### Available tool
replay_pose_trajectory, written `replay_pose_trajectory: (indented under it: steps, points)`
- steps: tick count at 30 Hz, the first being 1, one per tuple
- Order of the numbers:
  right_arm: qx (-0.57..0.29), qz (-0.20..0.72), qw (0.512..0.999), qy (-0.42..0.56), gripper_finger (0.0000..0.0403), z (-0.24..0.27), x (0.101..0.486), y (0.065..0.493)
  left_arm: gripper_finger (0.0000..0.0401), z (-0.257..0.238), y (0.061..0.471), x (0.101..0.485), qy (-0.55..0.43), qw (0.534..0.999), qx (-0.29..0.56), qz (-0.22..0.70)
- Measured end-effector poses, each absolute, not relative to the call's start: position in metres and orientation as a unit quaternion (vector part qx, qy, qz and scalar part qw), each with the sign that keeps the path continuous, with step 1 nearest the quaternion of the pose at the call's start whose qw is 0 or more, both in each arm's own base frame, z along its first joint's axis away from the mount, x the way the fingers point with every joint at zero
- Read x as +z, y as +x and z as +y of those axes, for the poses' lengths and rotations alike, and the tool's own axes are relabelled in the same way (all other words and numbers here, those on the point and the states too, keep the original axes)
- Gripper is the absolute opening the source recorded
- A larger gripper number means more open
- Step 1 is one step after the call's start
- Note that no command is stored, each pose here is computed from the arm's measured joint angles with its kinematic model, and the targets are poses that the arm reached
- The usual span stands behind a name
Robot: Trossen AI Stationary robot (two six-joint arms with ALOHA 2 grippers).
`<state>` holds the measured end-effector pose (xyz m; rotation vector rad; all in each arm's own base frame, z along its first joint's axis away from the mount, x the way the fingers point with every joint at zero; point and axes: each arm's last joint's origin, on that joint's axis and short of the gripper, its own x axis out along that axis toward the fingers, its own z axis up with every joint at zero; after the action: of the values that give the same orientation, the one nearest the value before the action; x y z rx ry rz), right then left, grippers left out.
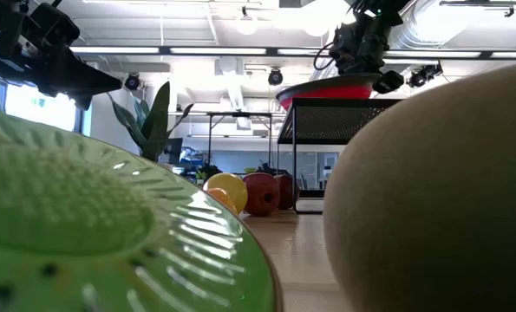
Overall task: Pick & Place Fruit
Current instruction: Put the red strainer bowl on the shelf
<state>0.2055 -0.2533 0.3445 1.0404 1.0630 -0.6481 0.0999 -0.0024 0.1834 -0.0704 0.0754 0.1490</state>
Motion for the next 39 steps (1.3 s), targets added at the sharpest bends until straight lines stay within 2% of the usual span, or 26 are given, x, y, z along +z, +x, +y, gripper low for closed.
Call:
replay_pose_trajectory:
  steps: [27,31,39]
  points:
    - [-0.319,0.496,0.672,0.449,0.0021,-0.2478,0.3435,0.2086,0.0006,-0.0023,0.0998,0.1819,-0.034,0.996,0.075,0.046]
    - [-0.328,0.498,0.67,0.442,0.0042,-0.2482,0.3433,0.2082,0.0006,-0.0023,0.0998,0.1819,-0.034,0.996,0.075,0.046]
    - [-0.326,0.509,0.676,0.421,0.0113,-0.244,0.3432,0.2132,0.0006,-0.0023,0.0998,0.1821,-0.034,0.996,0.075,0.045]
